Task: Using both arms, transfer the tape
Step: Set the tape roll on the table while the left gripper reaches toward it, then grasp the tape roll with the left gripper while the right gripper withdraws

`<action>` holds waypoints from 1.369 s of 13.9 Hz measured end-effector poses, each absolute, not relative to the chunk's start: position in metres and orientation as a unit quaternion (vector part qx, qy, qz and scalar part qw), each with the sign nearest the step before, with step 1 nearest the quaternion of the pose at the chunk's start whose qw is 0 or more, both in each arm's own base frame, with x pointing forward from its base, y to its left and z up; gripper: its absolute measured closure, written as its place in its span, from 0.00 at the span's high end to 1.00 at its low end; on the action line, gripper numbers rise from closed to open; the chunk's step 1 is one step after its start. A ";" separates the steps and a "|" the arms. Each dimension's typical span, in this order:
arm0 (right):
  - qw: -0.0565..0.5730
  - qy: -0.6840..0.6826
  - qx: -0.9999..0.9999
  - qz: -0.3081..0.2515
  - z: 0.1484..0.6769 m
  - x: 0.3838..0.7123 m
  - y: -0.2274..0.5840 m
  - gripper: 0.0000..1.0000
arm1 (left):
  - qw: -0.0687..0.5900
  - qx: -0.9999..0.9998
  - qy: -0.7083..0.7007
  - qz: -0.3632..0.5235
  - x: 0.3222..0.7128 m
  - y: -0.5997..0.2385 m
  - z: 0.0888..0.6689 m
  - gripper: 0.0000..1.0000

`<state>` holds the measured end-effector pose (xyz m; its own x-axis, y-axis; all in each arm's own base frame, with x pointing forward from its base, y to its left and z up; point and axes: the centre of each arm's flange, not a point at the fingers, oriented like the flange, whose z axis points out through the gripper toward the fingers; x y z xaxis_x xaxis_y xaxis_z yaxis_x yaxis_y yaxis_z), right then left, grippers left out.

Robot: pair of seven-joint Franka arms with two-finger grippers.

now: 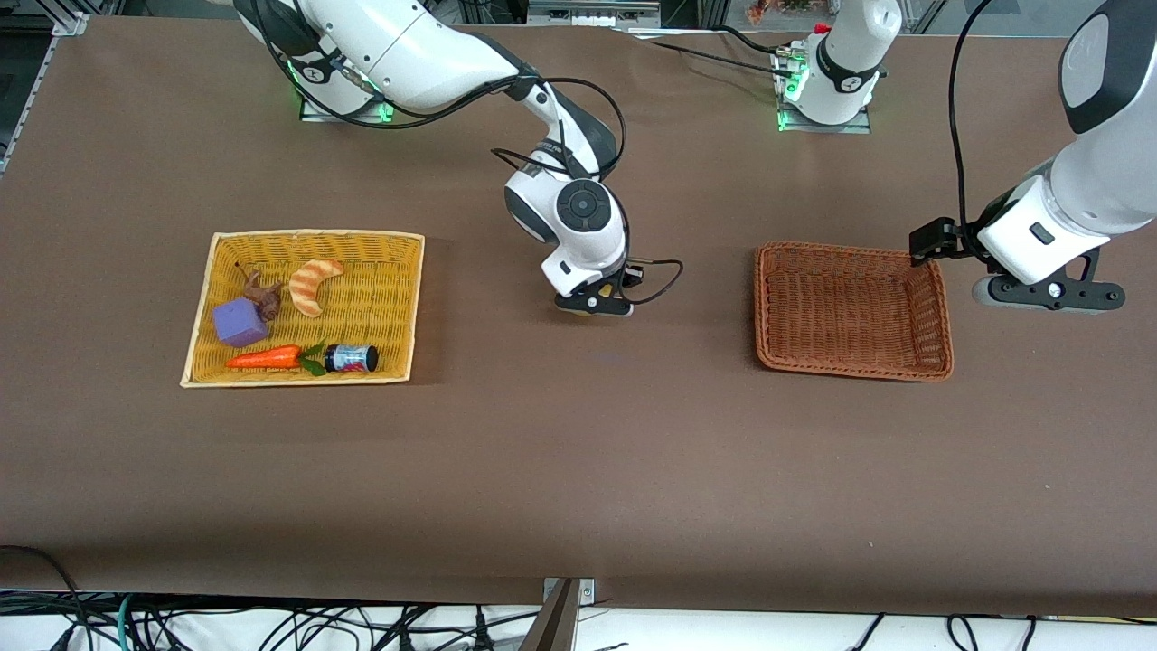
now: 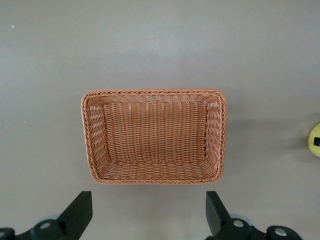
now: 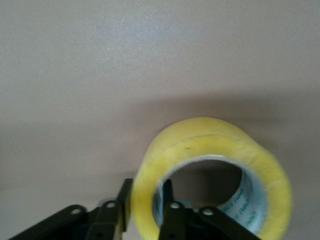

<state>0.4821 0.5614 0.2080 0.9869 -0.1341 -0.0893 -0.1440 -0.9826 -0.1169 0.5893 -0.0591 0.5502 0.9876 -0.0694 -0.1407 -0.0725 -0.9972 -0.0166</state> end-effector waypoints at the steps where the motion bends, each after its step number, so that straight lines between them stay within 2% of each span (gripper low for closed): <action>1: 0.062 0.066 -0.995 0.036 0.210 0.481 0.564 0.48 | 0.011 -0.997 0.036 0.070 0.589 -0.059 0.550 1.00; 4: 0.061 0.046 -0.997 0.012 0.227 0.482 0.574 0.77 | 0.010 -0.997 0.036 0.071 0.589 -0.059 0.550 1.00; 6: 0.046 0.045 -0.998 0.008 0.265 0.495 0.573 0.98 | -0.003 -0.997 0.038 0.073 0.589 -0.065 0.548 1.00; 10: 0.010 -0.008 -1.000 -0.023 0.394 0.555 0.508 1.00 | -0.010 -0.996 0.044 0.077 0.585 -0.123 0.538 1.00; 14: -0.032 -0.040 -0.999 0.007 0.458 0.634 0.343 1.00 | -0.017 -0.998 0.000 0.066 0.570 -0.224 0.500 1.00; 16: -0.042 -0.023 -0.998 0.041 0.479 0.652 0.264 1.00 | -0.028 -0.998 -0.031 0.055 0.553 -0.280 0.470 1.00; 19: -0.049 -0.001 -0.997 0.063 0.521 0.654 0.180 1.00 | -0.056 -0.997 -0.045 0.031 0.527 -0.339 0.415 1.00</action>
<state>0.6535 0.1798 0.5209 0.9921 -0.0047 -0.1252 0.0076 -0.9952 0.0973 0.5272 -0.3387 0.4151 0.9940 0.0862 -0.0673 0.0932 -0.9897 0.1088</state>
